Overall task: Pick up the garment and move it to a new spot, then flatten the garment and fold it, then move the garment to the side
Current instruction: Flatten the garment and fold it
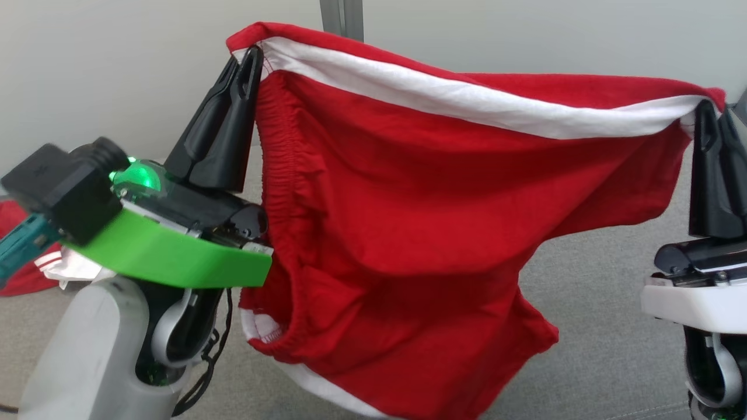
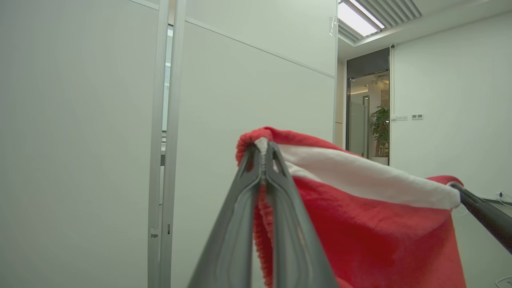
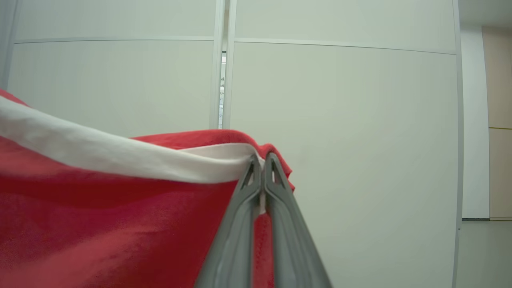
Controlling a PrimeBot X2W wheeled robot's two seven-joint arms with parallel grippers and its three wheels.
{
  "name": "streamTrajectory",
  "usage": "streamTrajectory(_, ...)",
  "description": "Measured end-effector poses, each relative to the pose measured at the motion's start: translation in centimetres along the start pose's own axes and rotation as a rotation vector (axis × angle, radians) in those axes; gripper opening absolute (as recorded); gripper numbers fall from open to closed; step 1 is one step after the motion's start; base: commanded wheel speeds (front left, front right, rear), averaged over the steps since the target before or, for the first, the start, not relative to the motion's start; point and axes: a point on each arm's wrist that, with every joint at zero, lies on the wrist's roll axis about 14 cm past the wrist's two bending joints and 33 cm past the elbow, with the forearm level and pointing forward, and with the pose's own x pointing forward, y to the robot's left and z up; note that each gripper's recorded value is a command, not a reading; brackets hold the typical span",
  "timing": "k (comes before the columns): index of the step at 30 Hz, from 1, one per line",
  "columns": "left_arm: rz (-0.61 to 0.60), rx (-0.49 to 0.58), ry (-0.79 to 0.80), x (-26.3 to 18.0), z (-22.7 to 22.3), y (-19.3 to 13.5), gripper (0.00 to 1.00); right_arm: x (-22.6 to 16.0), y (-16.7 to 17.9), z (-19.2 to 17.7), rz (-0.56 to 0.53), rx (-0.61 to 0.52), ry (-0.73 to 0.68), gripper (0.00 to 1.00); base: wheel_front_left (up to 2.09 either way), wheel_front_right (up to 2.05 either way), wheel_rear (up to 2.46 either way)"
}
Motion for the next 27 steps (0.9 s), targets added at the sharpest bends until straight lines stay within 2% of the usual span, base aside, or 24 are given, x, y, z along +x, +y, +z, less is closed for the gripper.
streamTrajectory(5,0.018,-0.023,0.128,1.7,-5.0,2.4,0.00,1.1,0.8,-5.5,0.017,0.069,0.129,0.00,0.00,0.00,0.00)
streamTrajectory(7,0.010,-0.022,0.176,3.2,-7.1,3.7,0.00,3.1,1.3,-7.7,0.033,0.108,0.150,0.00,0.00,0.00,0.00)
streamTrajectory(9,0.017,-0.017,0.196,5.0,-8.5,5.5,0.00,5.6,1.4,-9.2,0.052,0.084,0.143,0.00,0.00,0.00,0.00)
streamTrajectory(11,0.038,0.014,0.160,7.5,-8.6,8.1,0.00,9.0,1.0,-9.6,0.054,0.034,0.080,0.00,0.00,0.00,0.00)
streamTrajectory(13,0.049,0.039,0.105,9.7,-8.2,10.0,0.00,11.7,0.8,-9.5,0.042,0.043,0.011,0.00,0.00,0.00,0.00)
streamTrajectory(16,0.059,0.042,0.050,12.0,-9.1,12.3,0.00,13.8,1.0,-11.9,0.041,0.035,0.012,0.00,0.00,0.00,0.00)
streamTrajectory(18,0.071,0.049,0.061,12.4,-11.2,13.6,0.00,13.7,1.4,-14.6,0.052,0.020,0.067,0.00,0.00,0.00,0.00)
streamTrajectory(22,0.132,-0.008,0.196,10.3,-18.8,16.2,0.00,11.1,2.8,-21.9,0.085,0.046,0.254,0.00,0.00,0.00,0.00)
streamTrajectory(24,0.184,-0.065,0.282,7.8,-23.4,17.2,0.00,8.5,3.4,-25.7,0.089,0.076,0.372,0.00,0.00,0.00,0.00)
streamTrajectory(27,0.258,-0.146,0.415,2.9,-29.4,17.6,0.00,5.6,3.5,-29.0,0.072,0.108,0.474,0.00,0.00,0.00,0.00)
